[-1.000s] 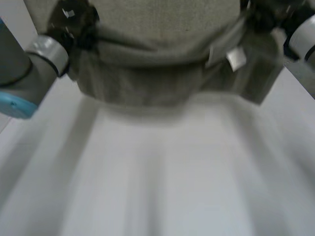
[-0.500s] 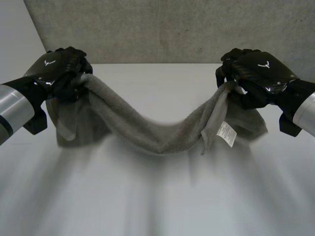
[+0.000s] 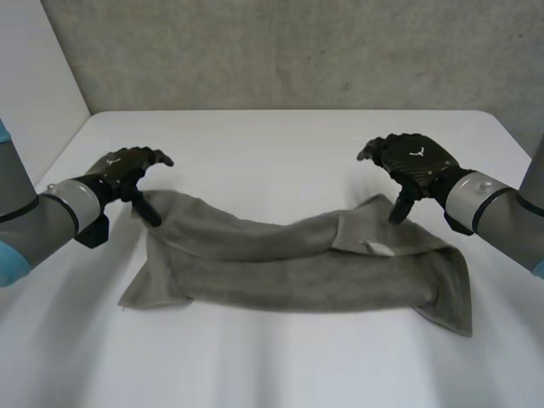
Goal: Fold the towel.
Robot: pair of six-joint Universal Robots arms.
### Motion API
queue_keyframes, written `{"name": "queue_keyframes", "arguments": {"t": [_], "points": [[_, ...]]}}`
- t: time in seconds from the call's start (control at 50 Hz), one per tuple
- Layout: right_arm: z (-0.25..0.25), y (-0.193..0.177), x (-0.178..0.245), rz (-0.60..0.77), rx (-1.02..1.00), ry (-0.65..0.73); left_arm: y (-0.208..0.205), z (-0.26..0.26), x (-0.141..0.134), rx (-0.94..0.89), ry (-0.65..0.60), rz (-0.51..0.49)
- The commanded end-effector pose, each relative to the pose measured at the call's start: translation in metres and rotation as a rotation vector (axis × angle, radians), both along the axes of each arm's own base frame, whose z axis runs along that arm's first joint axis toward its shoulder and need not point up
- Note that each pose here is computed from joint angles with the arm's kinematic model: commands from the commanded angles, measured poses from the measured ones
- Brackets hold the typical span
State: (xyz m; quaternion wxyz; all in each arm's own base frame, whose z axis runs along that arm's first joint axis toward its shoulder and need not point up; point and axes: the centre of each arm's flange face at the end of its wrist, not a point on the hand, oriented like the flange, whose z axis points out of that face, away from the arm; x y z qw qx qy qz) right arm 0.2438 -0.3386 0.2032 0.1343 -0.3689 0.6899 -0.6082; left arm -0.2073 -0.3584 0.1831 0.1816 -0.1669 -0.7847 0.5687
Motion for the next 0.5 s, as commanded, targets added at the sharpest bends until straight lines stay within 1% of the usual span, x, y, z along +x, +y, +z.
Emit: {"name": "queue_keyframes", "arguments": {"t": [0.02,0.06,0.12,0.14,0.16,0.18,0.2,0.24,0.26,0.28,0.3,0.32,0.34,0.36,0.38,0.4,0.42,0.46,0.5], "points": [[0.026,0.026,-0.006,-0.014,-0.062,-0.014,0.015,0.025,0.002,-0.061,0.008,-0.007],[0.023,0.040,-0.009,-0.007,-0.056,-0.013,0.020,0.028,0.001,-0.073,0.011,-0.019],[0.019,0.048,-0.008,0.003,-0.045,-0.008,0.032,0.027,-0.001,-0.078,0.018,-0.052],[0.014,0.056,-0.006,0.017,-0.030,-0.002,0.032,0.027,-0.001,-0.078,0.018,-0.053],[0.012,0.064,-0.003,0.038,-0.015,-0.002,0.039,0.024,-0.003,-0.075,0.024,-0.076],[0.012,0.065,-0.003,0.038,-0.015,-0.002,0.045,0.021,-0.004,-0.074,0.025,-0.096],[0.005,0.072,0.003,0.063,0.005,0.004,0.045,0.021,-0.004,-0.074,0.025,-0.097],[0.000,0.079,0.010,0.084,0.016,0.016,0.057,0.011,-0.011,-0.076,-0.003,-0.136],[-0.007,0.083,0.015,0.103,0.027,0.032,0.057,0.011,-0.011,-0.076,-0.004,-0.137],[-0.007,0.083,0.015,0.103,0.027,0.032,0.063,0.005,-0.016,-0.080,-0.035,-0.165],[-0.018,0.083,0.018,0.116,0.040,0.056,0.068,-0.001,-0.021,-0.094,-0.074,-0.194],[-0.027,0.083,0.021,0.135,0.043,0.088,0.068,-0.001,-0.021,-0.094,-0.075,-0.194],[-0.027,0.083,0.021,0.135,0.043,0.088,0.074,-0.006,-0.026,-0.104,-0.117,-0.224],[-0.033,0.082,0.023,0.150,0.034,0.112,0.074,-0.006,-0.026,-0.104,-0.117,-0.224],[-0.039,0.079,0.025,0.160,0.022,0.131,0.075,-0.014,-0.028,-0.104,-0.159,-0.243],[-0.039,0.079,0.025,0.160,0.022,0.131,0.074,-0.022,-0.029,-0.107,-0.199,-0.247],[-0.044,0.075,0.029,0.169,0.006,0.141,0.074,-0.022,-0.029,-0.107,-0.199,-0.248],[-0.050,0.072,0.035,0.176,-0.008,0.146,0.074,-0.033,-0.032,-0.107,-0.256,-0.242],[-0.056,0.068,0.040,0.175,-0.018,0.152,0.075,-0.036,-0.037,-0.111,-0.269,-0.241]]}}
